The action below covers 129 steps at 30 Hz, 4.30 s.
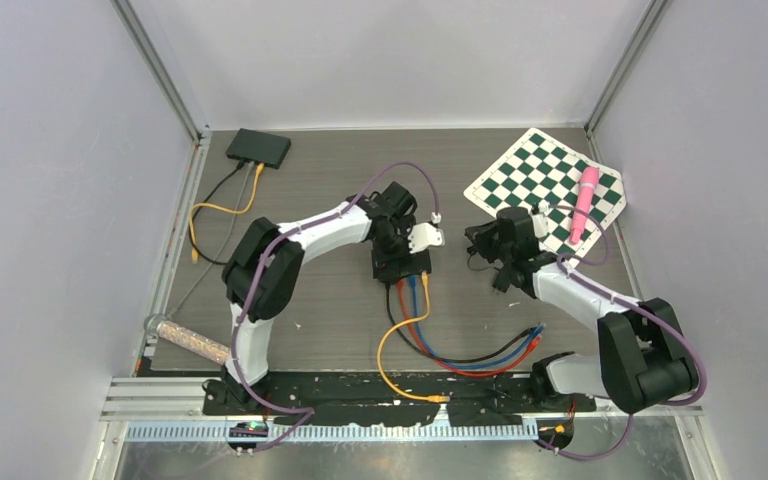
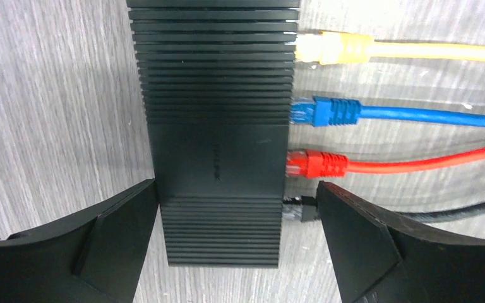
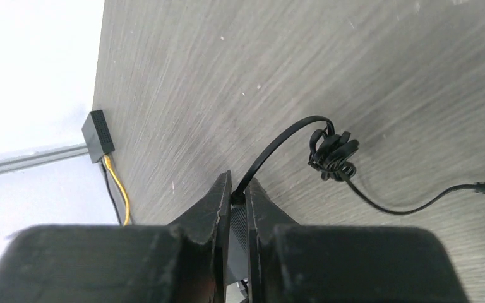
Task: Pull the plug from the switch port
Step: Place the connector at the center of the board, then pull the connector from the switch port.
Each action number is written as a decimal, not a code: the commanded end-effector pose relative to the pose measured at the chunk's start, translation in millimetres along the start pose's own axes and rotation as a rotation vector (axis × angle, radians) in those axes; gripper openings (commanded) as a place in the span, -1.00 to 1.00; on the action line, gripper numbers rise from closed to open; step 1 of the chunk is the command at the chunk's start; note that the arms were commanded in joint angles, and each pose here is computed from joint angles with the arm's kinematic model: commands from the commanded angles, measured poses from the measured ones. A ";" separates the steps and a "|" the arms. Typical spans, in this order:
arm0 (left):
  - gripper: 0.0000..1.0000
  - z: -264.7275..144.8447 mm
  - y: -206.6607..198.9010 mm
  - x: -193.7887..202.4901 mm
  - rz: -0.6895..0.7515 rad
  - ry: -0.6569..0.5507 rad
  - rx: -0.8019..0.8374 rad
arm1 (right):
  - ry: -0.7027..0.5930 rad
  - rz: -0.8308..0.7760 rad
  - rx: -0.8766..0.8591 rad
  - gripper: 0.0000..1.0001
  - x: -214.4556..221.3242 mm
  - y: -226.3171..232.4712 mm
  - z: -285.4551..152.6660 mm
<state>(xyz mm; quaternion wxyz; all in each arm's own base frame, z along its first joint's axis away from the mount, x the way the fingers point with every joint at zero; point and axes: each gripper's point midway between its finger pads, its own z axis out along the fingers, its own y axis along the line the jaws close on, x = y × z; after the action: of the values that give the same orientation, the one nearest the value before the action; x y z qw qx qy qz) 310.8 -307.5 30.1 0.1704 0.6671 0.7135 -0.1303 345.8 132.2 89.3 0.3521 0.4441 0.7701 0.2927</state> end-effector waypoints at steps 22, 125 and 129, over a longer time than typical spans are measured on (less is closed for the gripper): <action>0.99 -155.5 54.0 -63.0 -0.274 -0.686 -0.584 | 0.325 -0.648 0.181 0.08 13.2 -30.9 22.1; 0.98 -13.6 13.8 -37.1 -0.135 -0.261 -0.134 | 0.664 -0.341 -0.207 0.15 112.1 -26.1 -5.3; 0.89 -13.3 17.3 -38.3 -0.137 -0.254 -0.144 | 0.676 -0.333 -0.203 0.14 115.0 -28.7 -4.1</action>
<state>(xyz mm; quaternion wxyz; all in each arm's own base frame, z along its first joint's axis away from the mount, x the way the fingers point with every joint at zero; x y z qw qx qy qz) 314.2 -327.2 42.1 0.2715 0.5816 0.7458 -0.1785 287.2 216.1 35.3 0.1626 0.1599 0.8780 0.4209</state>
